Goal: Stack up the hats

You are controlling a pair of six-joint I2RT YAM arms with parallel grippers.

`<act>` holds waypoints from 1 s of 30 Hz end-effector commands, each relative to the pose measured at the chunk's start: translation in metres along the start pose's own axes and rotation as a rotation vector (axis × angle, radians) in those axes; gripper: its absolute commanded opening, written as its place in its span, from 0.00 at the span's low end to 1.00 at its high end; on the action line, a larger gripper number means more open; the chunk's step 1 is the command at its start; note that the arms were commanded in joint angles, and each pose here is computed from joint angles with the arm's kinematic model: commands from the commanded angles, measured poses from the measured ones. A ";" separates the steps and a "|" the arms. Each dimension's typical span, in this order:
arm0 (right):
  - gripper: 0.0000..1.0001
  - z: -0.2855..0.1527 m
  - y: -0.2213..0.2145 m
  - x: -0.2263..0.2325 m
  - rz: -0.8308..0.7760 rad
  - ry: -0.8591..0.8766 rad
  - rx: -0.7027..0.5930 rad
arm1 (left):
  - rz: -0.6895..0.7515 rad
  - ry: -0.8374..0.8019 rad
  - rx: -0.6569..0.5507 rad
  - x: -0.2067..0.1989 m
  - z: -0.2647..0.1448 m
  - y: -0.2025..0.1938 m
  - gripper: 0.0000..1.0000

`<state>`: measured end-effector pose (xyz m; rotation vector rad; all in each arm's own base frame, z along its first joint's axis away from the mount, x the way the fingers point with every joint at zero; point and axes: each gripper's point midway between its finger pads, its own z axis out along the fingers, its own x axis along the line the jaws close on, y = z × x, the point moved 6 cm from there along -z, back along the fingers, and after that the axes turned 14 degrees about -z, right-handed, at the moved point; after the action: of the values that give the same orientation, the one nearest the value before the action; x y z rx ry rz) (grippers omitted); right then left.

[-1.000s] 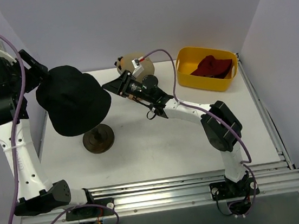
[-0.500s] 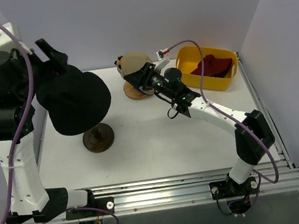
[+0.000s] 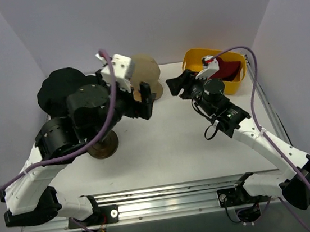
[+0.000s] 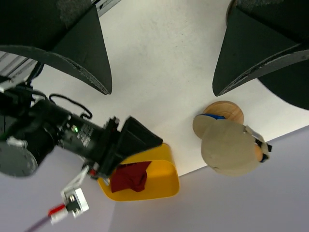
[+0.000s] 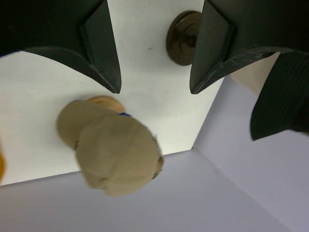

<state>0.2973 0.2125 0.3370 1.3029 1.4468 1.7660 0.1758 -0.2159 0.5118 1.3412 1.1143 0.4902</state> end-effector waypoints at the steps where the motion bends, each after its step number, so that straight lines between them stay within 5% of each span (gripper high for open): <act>1: 0.54 -0.015 0.013 -0.038 -0.076 -0.196 -0.020 | 0.068 0.047 -0.064 -0.022 0.001 -0.012 0.94; 10: 0.60 -0.008 0.049 -0.118 -0.134 -0.462 -0.008 | 0.025 -0.051 0.049 -0.031 0.043 -0.095 0.94; 18: 0.66 0.046 0.053 -0.194 -0.177 -0.577 0.140 | -0.088 -0.041 0.216 0.018 0.110 -0.168 0.94; 30: 0.74 0.075 0.001 -0.291 0.282 -0.752 0.216 | -0.075 -0.026 0.376 0.038 0.152 -0.270 0.94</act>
<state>0.4770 -0.0010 0.2251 1.9699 1.1696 0.9818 0.2333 -0.3079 0.2250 1.6844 1.3219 0.2640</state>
